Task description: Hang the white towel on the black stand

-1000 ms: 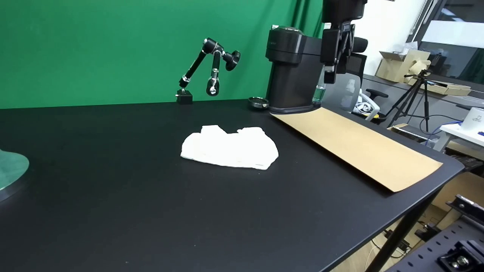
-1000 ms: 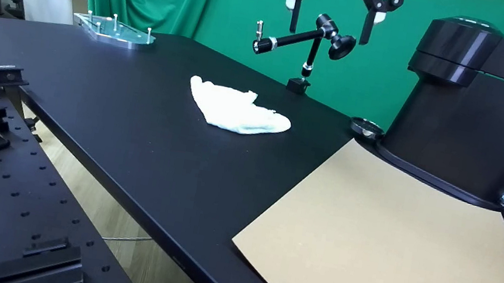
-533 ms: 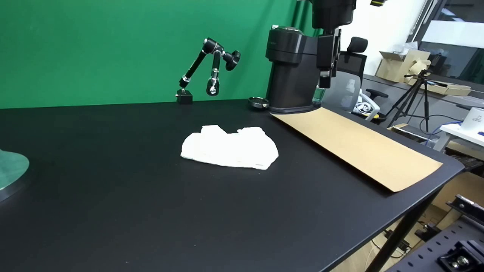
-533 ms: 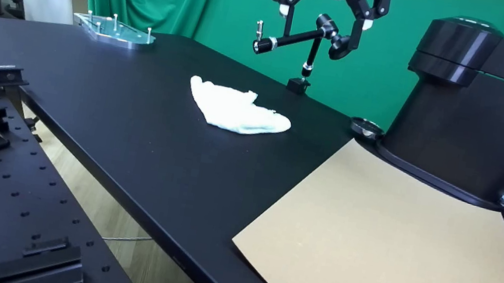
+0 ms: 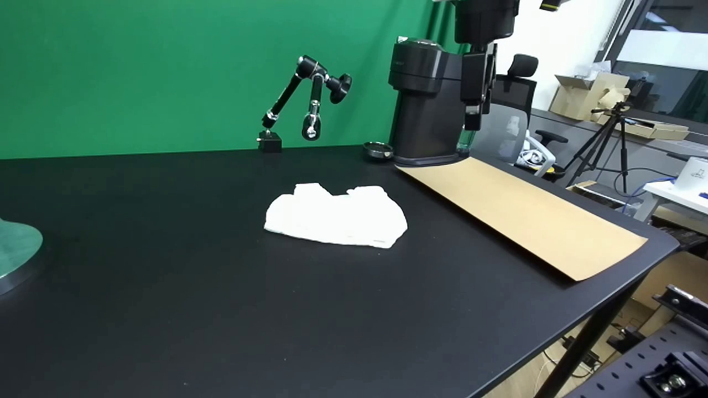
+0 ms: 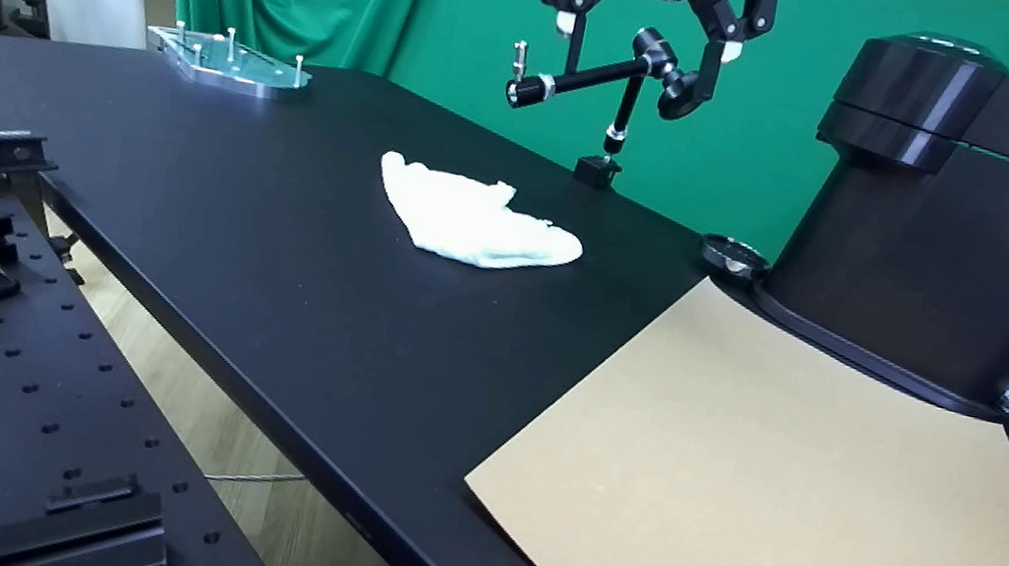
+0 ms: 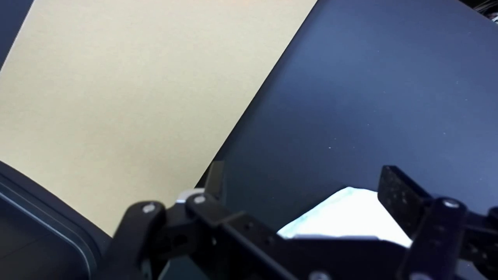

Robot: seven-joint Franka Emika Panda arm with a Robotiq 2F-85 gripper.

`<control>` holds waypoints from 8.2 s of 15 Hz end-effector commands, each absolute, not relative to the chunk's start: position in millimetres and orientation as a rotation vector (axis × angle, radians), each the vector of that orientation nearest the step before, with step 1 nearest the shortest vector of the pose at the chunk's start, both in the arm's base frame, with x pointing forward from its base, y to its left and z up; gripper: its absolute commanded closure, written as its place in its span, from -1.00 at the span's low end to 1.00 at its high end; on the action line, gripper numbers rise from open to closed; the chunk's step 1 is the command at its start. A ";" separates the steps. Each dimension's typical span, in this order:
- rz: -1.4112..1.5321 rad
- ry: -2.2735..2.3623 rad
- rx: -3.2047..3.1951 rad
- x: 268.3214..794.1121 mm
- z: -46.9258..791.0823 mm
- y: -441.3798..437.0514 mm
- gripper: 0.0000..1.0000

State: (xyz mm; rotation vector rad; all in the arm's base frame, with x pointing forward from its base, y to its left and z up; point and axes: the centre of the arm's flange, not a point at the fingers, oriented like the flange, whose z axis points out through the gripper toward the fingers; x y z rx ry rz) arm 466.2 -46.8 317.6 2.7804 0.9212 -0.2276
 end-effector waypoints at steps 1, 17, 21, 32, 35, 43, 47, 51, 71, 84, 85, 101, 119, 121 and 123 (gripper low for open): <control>-0.206 0.881 2.798 469.8 288.3 -29.0 -1.00; 0.139 0.753 2.834 496.3 180.8 27.3 -0.87; 0.082 0.777 2.841 494.0 167.5 30.3 -0.05; 0.048 0.772 2.877 493.2 163.4 30.5 1.00; 0.080 0.797 2.879 494.5 175.1 36.3 1.00; 0.194 0.829 2.845 503.4 214.1 48.0 1.00; 0.335 0.879 2.772 514.4 260.3 68.0 1.00; 0.500 0.951 2.693 522.8 313.1 98.8 1.00; 0.703 1.037 2.502 562.3 399.6 203.0 1.00; 0.509 0.844 2.536 629.9 374.9 176.3 1.00; 0.502 0.824 2.539 633.6 374.5 171.1 1.00; 0.469 0.580 2.633 626.6 368.0 89.4 1.00; 0.337 0.459 2.756 586.5 325.2 37.7 -0.19; 0.320 0.489 2.756 578.7 324.0 37.5 -0.47; 0.269 0.564 2.752 567.6 323.4 37.3 -0.74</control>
